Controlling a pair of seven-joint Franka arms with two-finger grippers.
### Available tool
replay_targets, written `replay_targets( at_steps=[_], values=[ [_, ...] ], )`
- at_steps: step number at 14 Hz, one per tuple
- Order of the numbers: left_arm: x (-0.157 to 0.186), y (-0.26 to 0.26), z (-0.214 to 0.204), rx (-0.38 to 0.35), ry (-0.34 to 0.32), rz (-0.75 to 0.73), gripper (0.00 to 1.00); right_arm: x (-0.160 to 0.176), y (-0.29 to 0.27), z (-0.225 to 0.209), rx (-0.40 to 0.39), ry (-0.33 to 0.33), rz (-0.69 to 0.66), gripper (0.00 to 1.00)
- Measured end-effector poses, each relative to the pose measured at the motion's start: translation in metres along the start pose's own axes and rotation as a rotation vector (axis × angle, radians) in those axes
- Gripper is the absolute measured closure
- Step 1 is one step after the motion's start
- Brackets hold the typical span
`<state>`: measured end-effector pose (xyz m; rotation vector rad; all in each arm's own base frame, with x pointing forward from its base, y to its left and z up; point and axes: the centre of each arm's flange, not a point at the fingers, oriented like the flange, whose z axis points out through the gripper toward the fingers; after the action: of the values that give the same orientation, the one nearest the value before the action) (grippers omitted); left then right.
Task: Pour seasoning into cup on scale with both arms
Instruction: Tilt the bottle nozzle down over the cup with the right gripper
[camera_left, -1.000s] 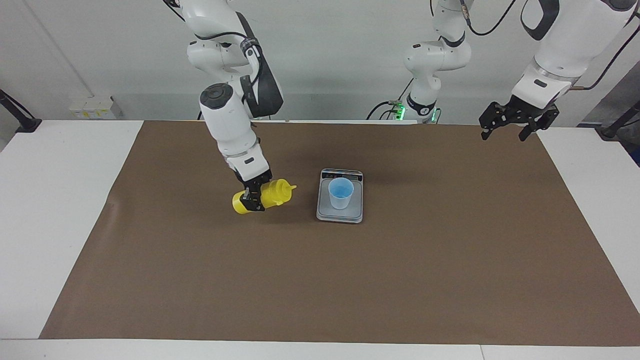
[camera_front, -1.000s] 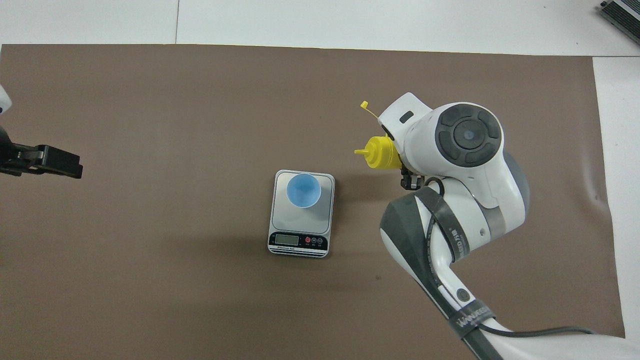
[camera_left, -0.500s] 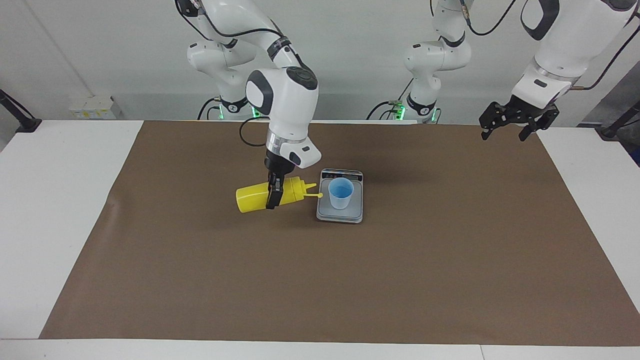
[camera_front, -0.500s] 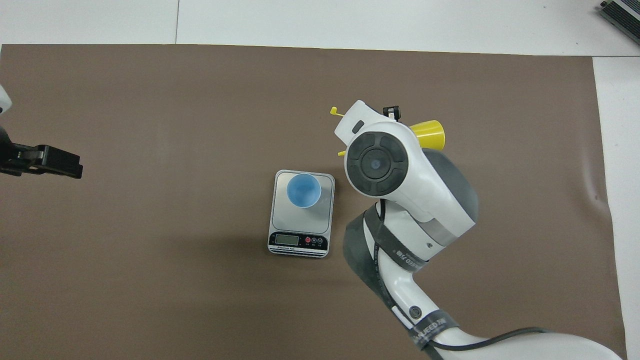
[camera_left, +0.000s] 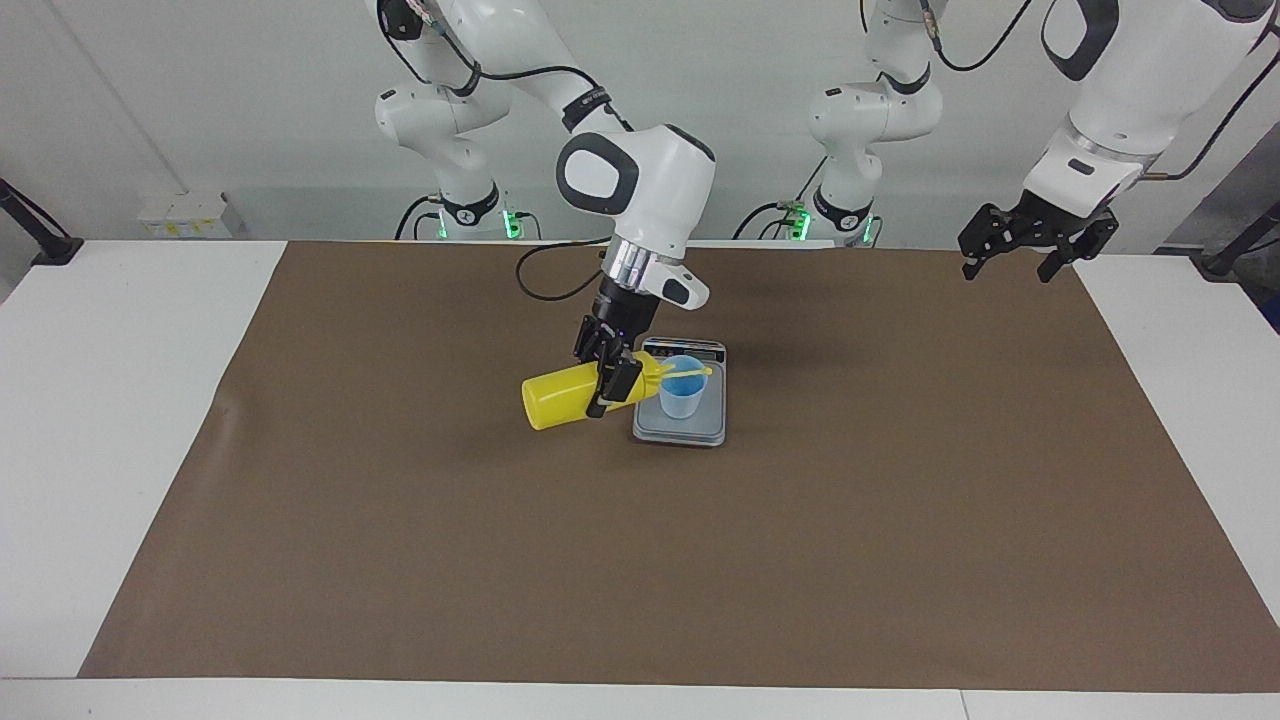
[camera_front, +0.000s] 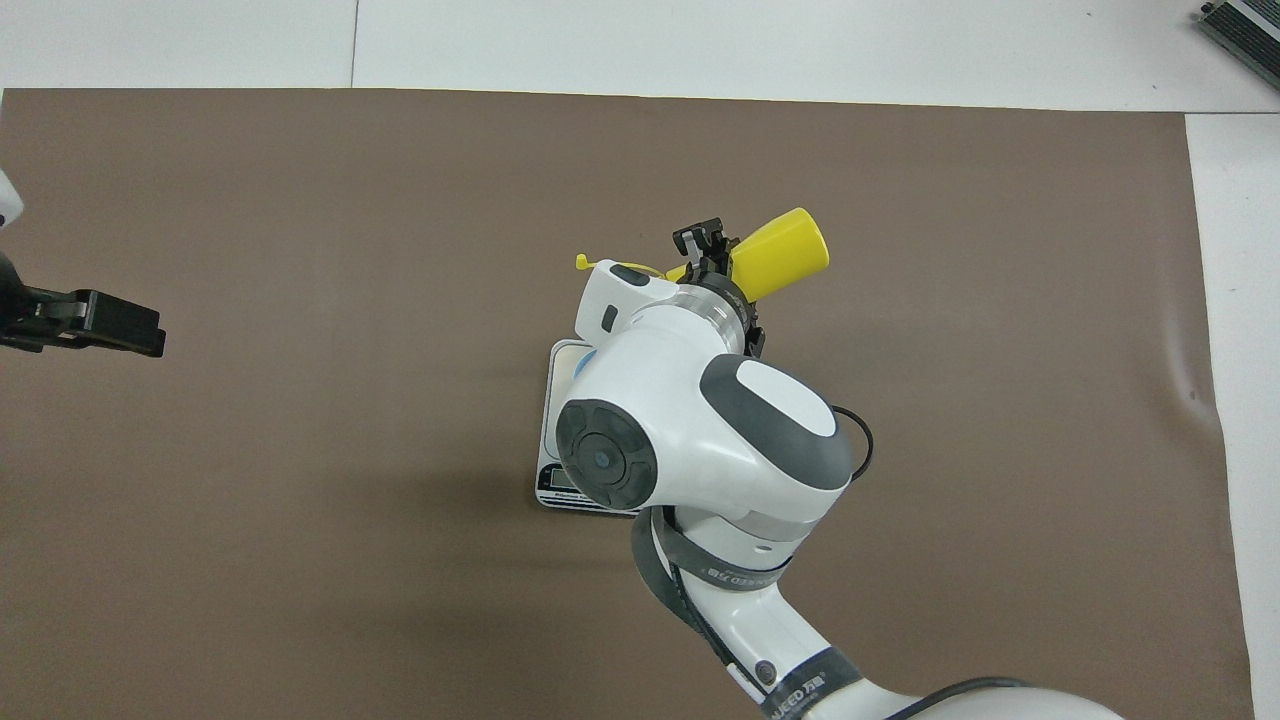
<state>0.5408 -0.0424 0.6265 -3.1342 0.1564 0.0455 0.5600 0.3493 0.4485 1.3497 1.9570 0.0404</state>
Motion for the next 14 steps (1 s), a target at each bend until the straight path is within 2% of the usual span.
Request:
replay_targets(
  at_steps=[2,4,7,10,14],
  values=[
    [0.0,0.0,0.0,0.0,0.0,0.0,0.0,0.011,-0.003,-0.005,-0.071,-0.043,-0.068,0.44],
    [0.0,0.0,0.0,0.0,0.0,0.0,0.0,0.024,-0.013,-0.008,-0.121,-0.053,-0.113,0.44],
    [0.0,0.0,0.0,0.0,0.0,0.0,0.0,0.033,-0.032,-0.01,-0.266,-0.129,-0.157,0.44],
    [0.0,0.0,0.0,0.0,0.0,0.0,0.0,0.045,-0.059,-0.008,-0.358,-0.112,-0.181,0.44],
    [0.0,0.0,0.0,0.0,0.0,0.0,0.0,0.052,-0.074,-0.003,-0.424,-0.092,-0.187,0.44]
  ],
)
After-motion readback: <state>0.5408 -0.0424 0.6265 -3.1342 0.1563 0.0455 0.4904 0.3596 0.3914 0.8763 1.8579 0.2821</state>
